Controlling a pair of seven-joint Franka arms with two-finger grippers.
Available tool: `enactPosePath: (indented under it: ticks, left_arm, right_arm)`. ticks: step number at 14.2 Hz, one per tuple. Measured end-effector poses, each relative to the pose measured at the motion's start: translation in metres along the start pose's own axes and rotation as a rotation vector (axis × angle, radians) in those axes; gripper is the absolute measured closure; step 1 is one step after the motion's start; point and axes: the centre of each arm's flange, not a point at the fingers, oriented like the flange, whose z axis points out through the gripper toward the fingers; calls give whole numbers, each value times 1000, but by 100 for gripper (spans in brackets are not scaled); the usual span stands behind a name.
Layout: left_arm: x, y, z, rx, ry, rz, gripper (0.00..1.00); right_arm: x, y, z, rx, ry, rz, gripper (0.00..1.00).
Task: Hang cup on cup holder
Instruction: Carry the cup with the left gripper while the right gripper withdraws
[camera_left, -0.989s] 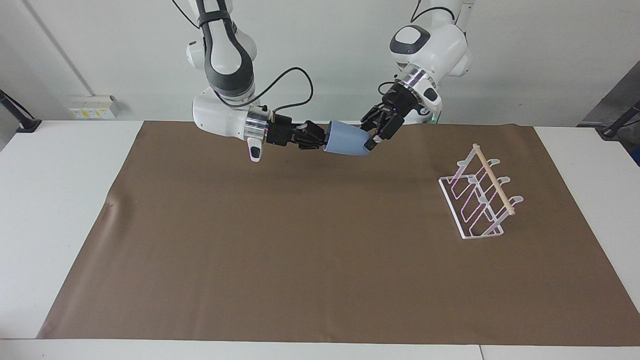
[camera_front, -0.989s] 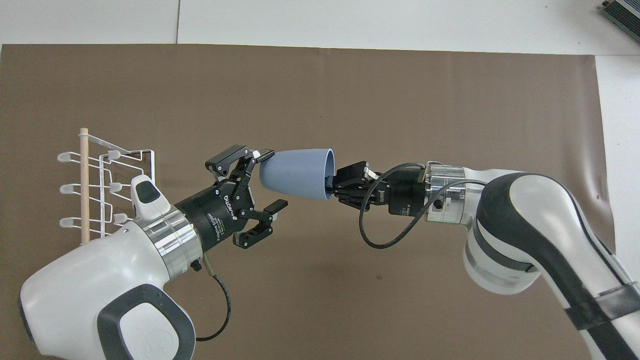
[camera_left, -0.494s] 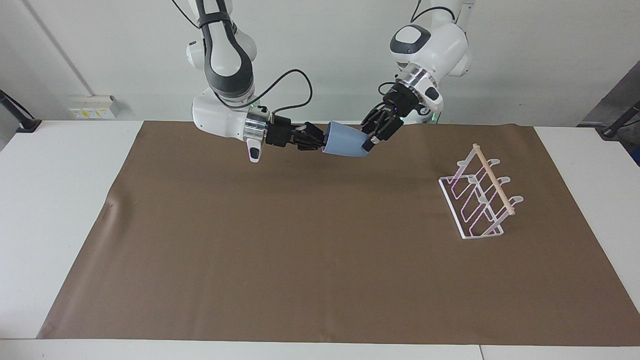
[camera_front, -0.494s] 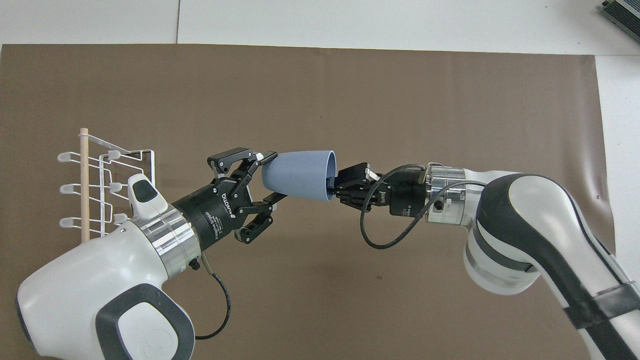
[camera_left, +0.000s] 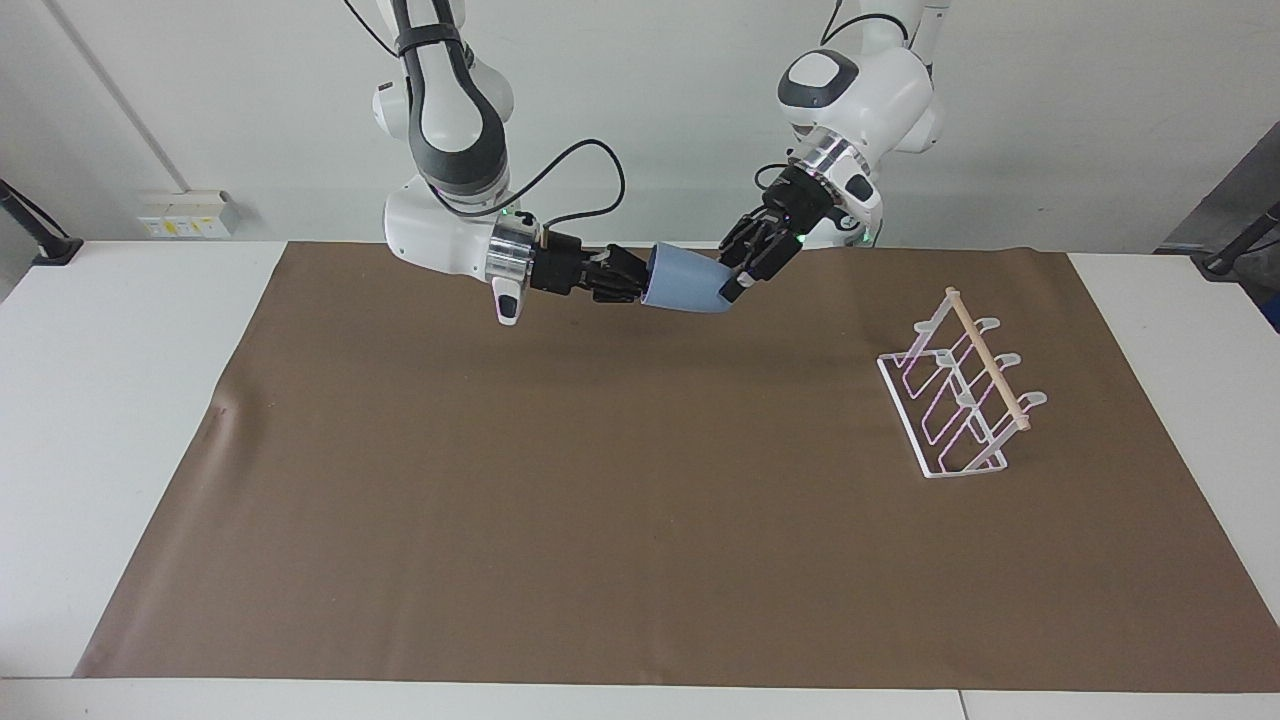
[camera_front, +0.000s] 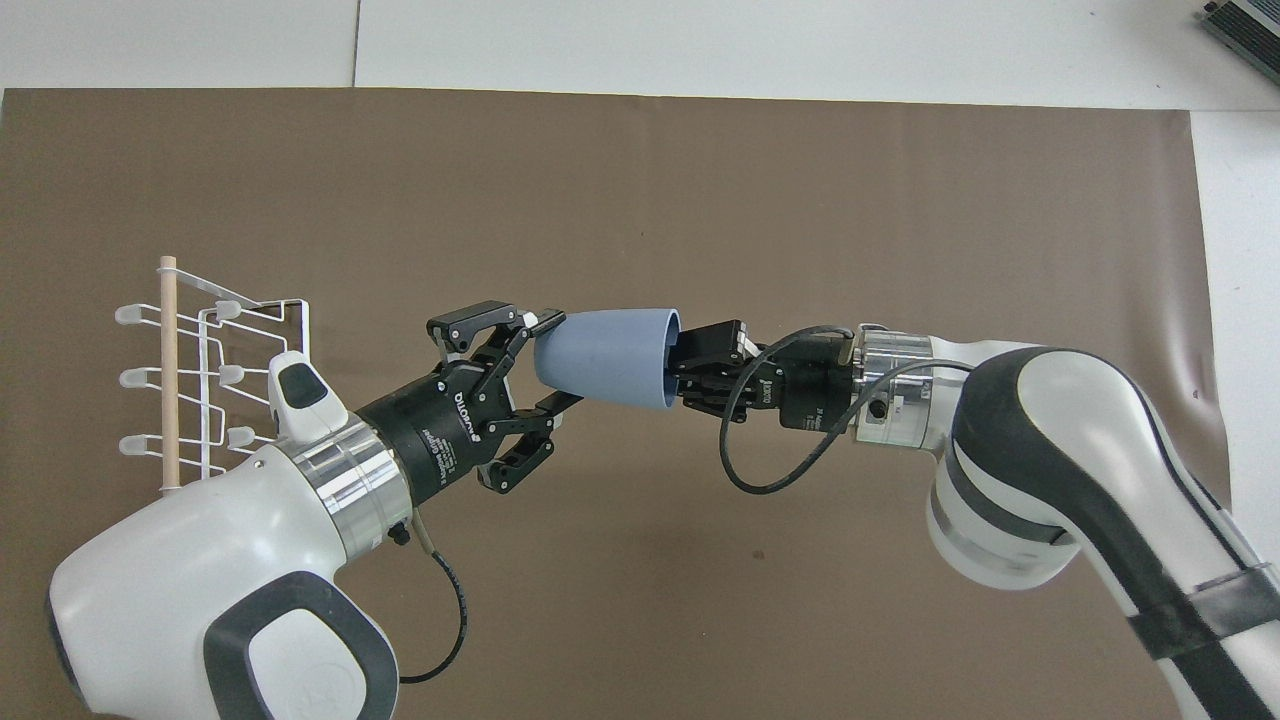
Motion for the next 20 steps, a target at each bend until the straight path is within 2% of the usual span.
enactPosePath:
  ticks: [3, 6, 8, 11, 14, 17, 20]
  left_arm:
    - [1, 1, 2, 10, 18, 49, 30]
    - [9, 12, 1, 43, 71, 173, 30]
    - [23, 36, -10, 120, 121, 293, 30]
    - [43, 90, -37, 284, 260, 500, 30]
    - [58, 121, -47, 376, 370, 654, 30]
    - [78, 126, -51, 497, 456, 806, 30]
    - [93, 145, -74, 545, 596, 902, 30]
  right_arm:
    - [0, 0, 0, -13, -1, -10, 37]
    - [3, 6, -5, -119, -4, -70, 2]
    - [10, 6, -17, -210, 0, -130, 0]
    - [22, 0, -40, -384, 15, -206, 0]
    - [33, -17, -64, -623, 64, -264, 0]
    - [41, -32, -85, -857, 137, -323, 0]
    - [49, -37, -105, -1102, 209, -399, 0]
